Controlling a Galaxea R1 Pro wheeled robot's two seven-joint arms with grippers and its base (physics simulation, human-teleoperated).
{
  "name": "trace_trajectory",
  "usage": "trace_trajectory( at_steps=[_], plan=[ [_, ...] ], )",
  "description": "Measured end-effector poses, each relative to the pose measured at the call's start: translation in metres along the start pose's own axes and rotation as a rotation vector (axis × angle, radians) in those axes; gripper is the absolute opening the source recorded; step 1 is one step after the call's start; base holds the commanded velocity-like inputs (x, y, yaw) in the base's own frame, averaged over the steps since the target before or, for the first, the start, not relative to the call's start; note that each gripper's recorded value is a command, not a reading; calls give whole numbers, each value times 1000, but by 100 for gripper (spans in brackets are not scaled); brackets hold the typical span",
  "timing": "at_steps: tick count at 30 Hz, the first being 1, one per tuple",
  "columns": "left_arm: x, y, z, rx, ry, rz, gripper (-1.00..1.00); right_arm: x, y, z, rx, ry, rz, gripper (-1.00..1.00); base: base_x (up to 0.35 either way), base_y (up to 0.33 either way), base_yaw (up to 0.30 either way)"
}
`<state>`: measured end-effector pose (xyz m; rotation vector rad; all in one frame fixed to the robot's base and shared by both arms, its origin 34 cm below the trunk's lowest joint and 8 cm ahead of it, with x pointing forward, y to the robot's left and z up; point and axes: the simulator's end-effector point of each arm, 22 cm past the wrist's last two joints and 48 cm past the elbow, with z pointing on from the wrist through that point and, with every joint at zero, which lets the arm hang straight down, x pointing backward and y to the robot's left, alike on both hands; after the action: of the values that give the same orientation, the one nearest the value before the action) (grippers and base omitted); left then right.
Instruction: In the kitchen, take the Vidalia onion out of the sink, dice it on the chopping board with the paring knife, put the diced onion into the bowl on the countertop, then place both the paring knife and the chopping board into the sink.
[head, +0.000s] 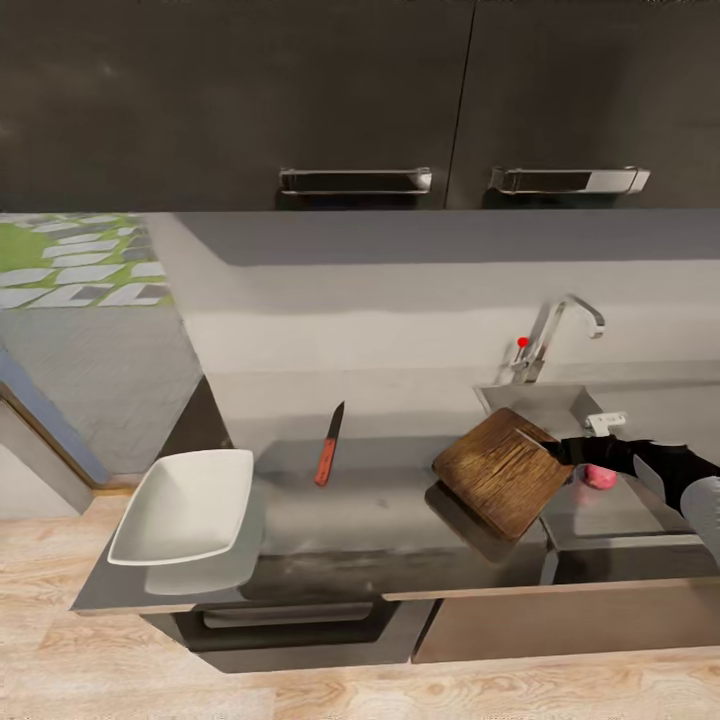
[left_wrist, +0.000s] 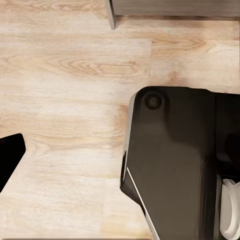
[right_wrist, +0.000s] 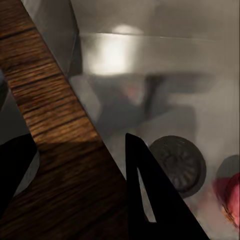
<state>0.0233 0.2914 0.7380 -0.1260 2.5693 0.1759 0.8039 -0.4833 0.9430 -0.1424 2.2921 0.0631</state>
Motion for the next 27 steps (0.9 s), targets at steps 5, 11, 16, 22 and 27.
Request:
trace_trajectory(
  at_steps=[5, 11, 16, 22, 27],
  plan=[
    [0, 0, 0, -1, 1, 0, 100, 0, -2, 1, 19, 2, 0, -100, -181, 125, 0],
    [0, 0, 0, 2, -1, 1, 100, 0, -8, 1, 53, 1, 6, -100, -98, 67, 0],
    [-9, 0, 6, 7, -27, 3, 100, -1, -2, 5, 51, 0, 5, -100, -8, 5, 0],
    [-14, 6, 9, 10, -40, 15, 100, -1, -4, 7, 79, 3, 6, -100, 0, 0, 0],
    [-9, 13, 6, 5, -24, 26, 100, -1, -4, 7, 81, 4, 7, -100, 0, 0, 0]
  ],
)
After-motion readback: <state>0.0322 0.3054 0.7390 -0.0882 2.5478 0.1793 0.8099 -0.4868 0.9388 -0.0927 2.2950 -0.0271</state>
